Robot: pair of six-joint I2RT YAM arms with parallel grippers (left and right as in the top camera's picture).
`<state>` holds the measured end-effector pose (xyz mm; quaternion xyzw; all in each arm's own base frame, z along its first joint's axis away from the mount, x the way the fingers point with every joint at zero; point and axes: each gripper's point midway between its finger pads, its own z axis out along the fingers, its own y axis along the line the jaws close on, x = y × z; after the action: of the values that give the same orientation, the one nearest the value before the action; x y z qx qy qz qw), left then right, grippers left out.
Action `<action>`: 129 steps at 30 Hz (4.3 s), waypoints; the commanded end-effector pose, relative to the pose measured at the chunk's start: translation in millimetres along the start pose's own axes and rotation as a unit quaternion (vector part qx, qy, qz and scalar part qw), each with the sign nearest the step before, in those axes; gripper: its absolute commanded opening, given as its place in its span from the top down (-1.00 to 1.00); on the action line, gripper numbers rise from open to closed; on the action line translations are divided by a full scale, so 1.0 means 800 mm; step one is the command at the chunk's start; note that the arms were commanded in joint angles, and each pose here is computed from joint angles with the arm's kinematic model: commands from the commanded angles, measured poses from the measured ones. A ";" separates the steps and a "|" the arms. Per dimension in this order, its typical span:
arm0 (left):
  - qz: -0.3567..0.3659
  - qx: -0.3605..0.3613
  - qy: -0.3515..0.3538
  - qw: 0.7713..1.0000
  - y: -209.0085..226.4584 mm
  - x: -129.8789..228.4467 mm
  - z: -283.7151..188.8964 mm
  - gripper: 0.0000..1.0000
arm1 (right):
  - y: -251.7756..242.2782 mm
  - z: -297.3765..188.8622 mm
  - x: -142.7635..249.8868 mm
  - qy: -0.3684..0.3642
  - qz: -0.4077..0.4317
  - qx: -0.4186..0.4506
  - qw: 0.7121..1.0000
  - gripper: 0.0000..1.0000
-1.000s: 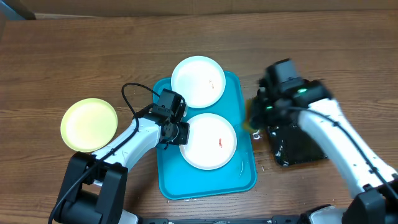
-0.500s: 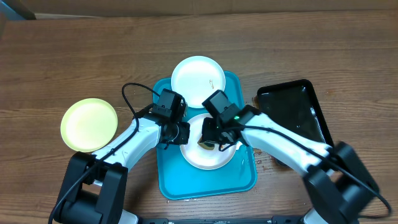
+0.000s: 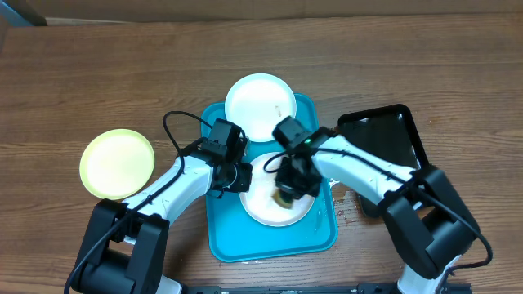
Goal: Clean dirty plates on tray and stack at the side
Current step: 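Move the sponge onto the white plate and scrub it, then return the sponge to the black tray with the right gripper, then lift the front white plate with left gripper over the black tray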
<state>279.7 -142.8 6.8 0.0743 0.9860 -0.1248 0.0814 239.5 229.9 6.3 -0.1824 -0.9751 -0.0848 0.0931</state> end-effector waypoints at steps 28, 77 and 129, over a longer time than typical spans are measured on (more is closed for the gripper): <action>-0.033 -0.043 0.003 0.999 0.023 0.005 0.004 0.91 | -0.088 -0.146 -0.061 -0.168 -0.097 0.046 0.980 0.92; 0.123 -0.102 -0.144 0.977 -0.088 -0.151 -0.196 0.92 | -0.169 -0.274 -0.118 -0.260 0.035 -0.102 0.959 -0.11; 0.313 -0.329 -0.477 0.753 -0.344 -0.231 -0.234 0.92 | -0.228 -0.275 -0.117 -0.224 0.133 -0.120 0.958 -0.11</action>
<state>394.1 -377.7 247.8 0.2922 0.7341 0.2262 0.5697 286.2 -10.9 165.4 -0.3375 -0.9223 -0.1440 -0.1211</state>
